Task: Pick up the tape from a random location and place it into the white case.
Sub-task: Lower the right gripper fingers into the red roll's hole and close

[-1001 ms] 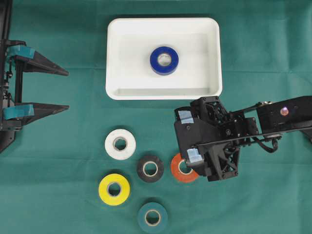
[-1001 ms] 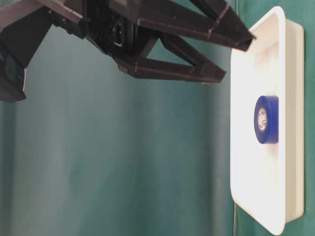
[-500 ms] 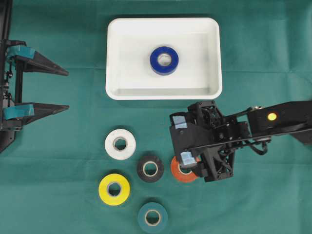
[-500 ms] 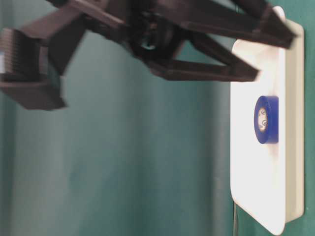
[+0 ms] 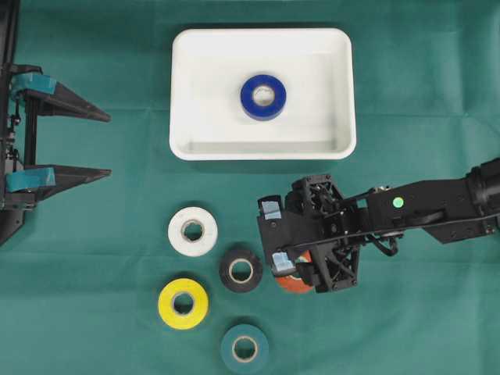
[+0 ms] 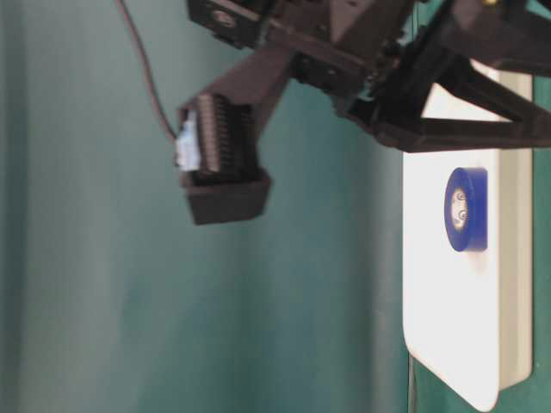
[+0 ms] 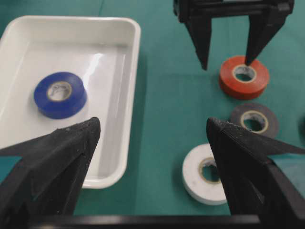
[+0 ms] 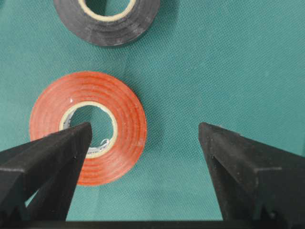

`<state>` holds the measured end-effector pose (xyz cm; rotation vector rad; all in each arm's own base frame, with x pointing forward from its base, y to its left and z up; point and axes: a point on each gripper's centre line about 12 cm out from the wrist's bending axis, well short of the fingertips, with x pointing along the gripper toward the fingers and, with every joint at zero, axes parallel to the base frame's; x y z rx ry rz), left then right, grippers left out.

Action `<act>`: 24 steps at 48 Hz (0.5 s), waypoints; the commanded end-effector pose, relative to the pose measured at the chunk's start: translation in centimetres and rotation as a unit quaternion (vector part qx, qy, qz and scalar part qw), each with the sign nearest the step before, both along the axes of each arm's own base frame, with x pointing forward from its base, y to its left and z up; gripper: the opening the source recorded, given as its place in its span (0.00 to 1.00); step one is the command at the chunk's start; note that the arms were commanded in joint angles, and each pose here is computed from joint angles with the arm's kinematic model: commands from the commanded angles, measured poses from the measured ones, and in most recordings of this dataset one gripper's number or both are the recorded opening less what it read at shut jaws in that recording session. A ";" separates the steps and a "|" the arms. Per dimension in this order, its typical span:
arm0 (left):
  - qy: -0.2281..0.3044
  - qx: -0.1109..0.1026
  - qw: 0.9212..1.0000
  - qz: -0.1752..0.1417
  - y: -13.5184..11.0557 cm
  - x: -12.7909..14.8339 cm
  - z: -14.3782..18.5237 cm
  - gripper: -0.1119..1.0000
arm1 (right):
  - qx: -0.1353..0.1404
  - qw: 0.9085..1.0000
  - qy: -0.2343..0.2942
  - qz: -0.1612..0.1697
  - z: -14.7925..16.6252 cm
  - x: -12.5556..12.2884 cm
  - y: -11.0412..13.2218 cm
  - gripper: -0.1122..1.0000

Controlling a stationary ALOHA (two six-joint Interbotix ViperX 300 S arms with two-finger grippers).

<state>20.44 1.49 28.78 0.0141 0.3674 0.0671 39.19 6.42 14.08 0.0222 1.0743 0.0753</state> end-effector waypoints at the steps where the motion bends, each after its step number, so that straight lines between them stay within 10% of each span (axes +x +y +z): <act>1: -0.006 -0.001 1.000 0.000 0.0 0.2 0.4 0.94 | 0.003 1.000 -0.012 -0.003 0.0 0.4 0.0 0.92; 24: -0.005 0.000 1.000 0.001 0.0 0.2 0.4 0.94 | 0.002 1.000 -0.001 -0.002 -3.0 0.9 0.1 0.92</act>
